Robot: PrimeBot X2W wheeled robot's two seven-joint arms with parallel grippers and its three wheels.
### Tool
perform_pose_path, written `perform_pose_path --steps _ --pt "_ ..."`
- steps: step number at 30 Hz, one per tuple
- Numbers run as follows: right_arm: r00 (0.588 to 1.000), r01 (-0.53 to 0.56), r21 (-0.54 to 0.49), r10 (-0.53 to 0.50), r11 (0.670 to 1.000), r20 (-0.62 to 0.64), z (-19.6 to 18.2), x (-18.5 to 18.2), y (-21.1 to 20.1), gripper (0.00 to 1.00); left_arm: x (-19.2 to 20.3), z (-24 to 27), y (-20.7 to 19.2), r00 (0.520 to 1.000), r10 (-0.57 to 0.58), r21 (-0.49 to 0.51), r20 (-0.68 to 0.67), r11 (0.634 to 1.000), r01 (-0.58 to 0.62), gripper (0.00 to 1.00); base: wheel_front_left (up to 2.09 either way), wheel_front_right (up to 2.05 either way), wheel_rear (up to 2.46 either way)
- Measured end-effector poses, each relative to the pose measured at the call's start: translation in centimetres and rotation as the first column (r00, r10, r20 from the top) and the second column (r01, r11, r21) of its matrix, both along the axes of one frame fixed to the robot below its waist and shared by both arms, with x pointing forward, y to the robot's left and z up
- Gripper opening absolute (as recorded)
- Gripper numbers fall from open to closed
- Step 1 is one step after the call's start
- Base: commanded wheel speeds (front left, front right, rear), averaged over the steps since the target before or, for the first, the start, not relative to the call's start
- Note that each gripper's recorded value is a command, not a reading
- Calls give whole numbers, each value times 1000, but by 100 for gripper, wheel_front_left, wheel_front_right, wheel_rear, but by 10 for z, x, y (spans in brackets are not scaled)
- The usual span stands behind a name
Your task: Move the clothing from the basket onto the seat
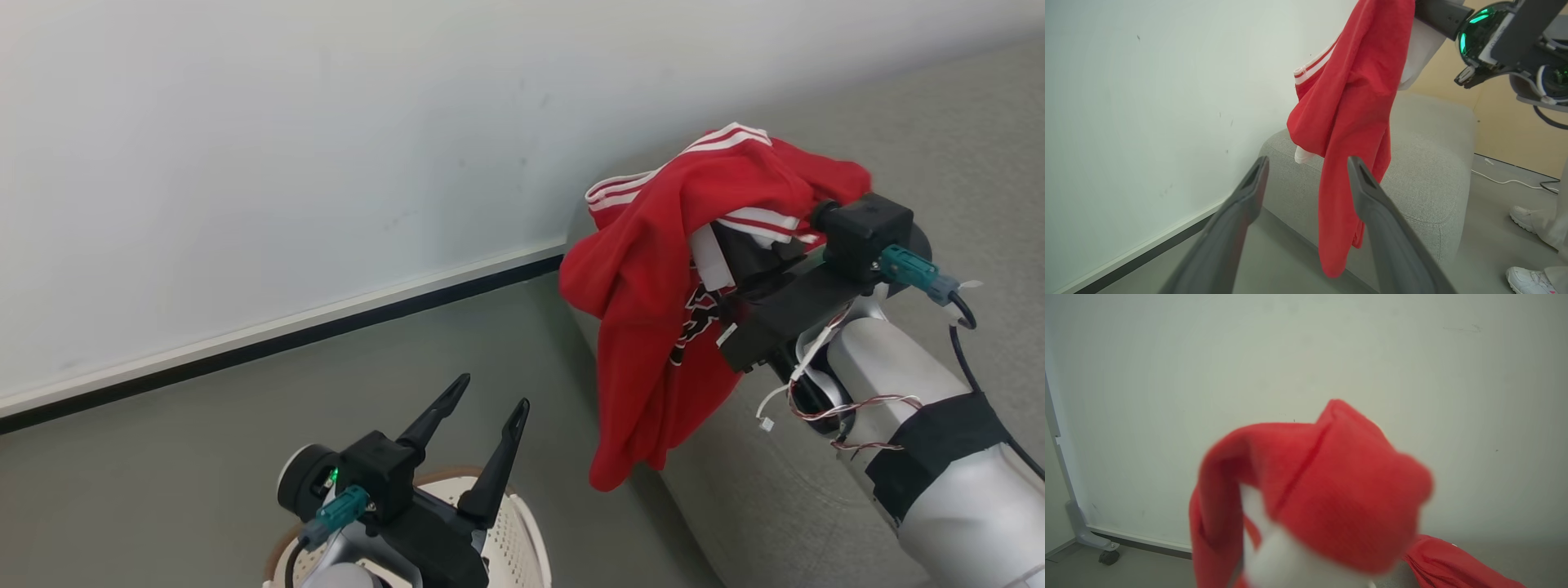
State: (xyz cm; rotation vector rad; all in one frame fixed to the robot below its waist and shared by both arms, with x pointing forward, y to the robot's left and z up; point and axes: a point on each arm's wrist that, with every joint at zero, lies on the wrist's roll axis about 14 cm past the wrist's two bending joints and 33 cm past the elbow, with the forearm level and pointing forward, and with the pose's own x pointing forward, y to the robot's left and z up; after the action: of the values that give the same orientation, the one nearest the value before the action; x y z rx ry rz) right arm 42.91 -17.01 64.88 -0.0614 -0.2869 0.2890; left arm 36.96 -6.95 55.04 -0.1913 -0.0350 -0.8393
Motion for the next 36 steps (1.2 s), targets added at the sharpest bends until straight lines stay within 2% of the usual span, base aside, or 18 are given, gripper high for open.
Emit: perform_pose_path --steps 9,16,27,30,36 --pt "991 125 -29 -123 992 44 12 -25 -53 0 -19 -6 -42 991 -129 -8 -13 992 129 100 0 0 0" --pt "976 215 -39 -214 976 30 3 -41 -88 0 -33 -14 -68 976 -218 -3 -30 976 218 100 0 0 0" --pt "966 259 -58 -259 964 12 -3 -30 -106 0 -28 -29 -71 971 -231 -3 -67 973 232 100 0 0 0" --pt "960 281 -92 -278 955 44 13 -16 -118 0 -21 -31 -68 973 -222 -4 -67 975 222 100 0 0 0" --pt "932 342 -154 -313 927 181 82 20 -138 0 8 -26 -59 985 -172 -15 -36 985 171 100 0 0 0"
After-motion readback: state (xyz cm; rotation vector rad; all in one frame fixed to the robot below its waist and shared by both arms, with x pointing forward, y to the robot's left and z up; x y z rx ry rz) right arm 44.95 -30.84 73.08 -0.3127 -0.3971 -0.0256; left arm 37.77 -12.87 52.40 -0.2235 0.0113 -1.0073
